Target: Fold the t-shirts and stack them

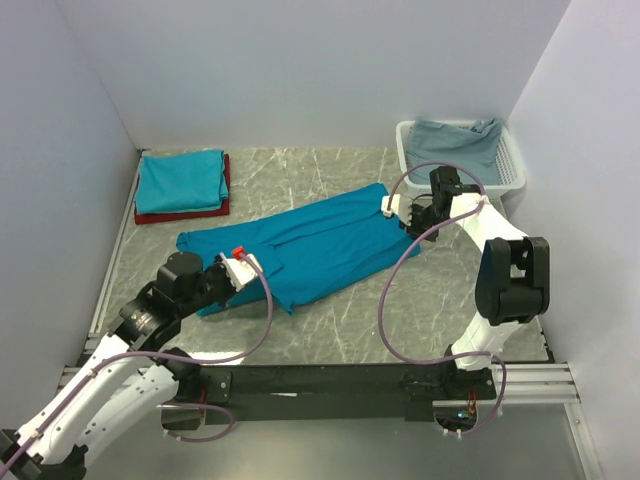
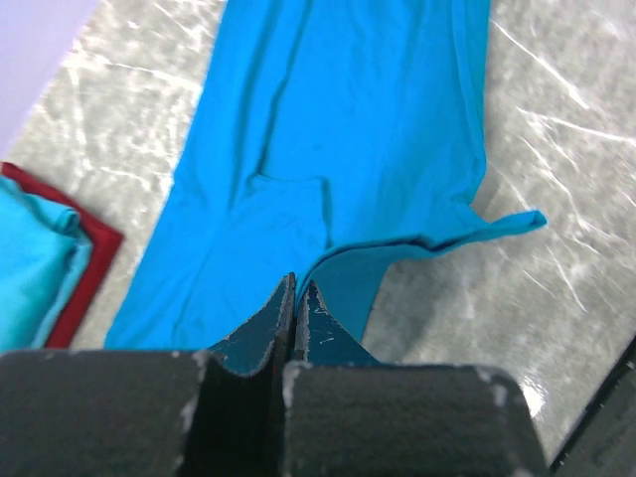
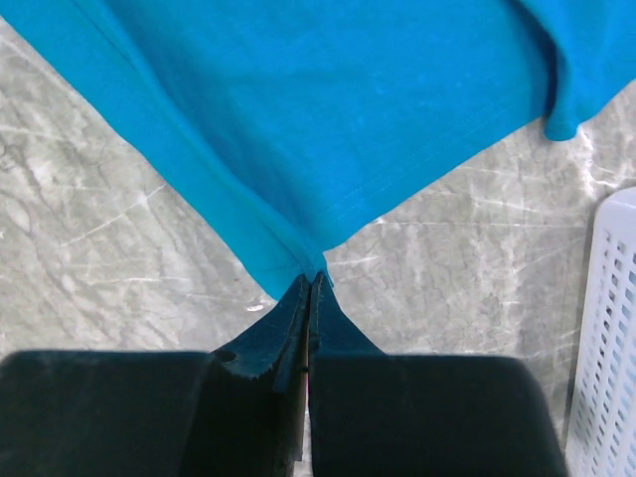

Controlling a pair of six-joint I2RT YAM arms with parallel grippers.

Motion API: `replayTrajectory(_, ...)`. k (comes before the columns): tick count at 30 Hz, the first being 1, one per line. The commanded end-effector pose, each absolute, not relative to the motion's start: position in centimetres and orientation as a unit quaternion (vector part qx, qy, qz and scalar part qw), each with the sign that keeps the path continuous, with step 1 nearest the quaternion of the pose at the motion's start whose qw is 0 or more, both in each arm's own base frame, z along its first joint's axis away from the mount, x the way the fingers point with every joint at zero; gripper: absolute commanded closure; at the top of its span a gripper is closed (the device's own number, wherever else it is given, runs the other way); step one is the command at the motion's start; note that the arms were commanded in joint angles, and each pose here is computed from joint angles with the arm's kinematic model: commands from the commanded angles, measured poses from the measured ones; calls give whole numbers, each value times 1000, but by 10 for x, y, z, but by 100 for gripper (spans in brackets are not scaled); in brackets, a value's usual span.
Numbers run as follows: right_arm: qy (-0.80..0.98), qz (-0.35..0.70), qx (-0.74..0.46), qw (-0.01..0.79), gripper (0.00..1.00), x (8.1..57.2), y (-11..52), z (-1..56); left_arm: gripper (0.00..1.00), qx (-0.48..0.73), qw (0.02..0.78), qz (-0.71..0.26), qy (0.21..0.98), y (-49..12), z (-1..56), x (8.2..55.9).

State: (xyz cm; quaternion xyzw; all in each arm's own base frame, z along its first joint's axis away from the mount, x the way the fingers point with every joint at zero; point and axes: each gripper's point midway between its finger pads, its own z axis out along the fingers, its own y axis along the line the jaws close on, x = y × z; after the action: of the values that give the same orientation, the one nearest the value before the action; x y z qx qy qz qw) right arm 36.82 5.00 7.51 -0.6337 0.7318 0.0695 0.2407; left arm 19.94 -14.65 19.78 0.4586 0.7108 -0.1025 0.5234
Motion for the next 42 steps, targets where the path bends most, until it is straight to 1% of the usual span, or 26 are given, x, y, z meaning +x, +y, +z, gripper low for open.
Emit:
replayTrajectory(1, 740, 60, -616, 265, 100, 382, 50, 84, 100, 434, 566, -88, 695, -144, 231, 208)
replayTrajectory(13, 757, 54, -589, 277, 100, 396, 51, 85, 100, 402, 585, -52, 702, -136, 244, 227)
replayTrajectory(24, 781, 36, -555, 286, 100, 417, 49, 81, 100, 412, 572, -7, 710, -138, 245, 254)
replayTrajectory(30, 788, 24, -539, 297, 100, 429, 52, 80, 100, 412, 569, 8, 711, -140, 244, 269)
replayTrajectory(42, 798, 11, -526, 292, 100, 442, 52, 75, 100, 408, 570, 24, 713, -133, 249, 289)
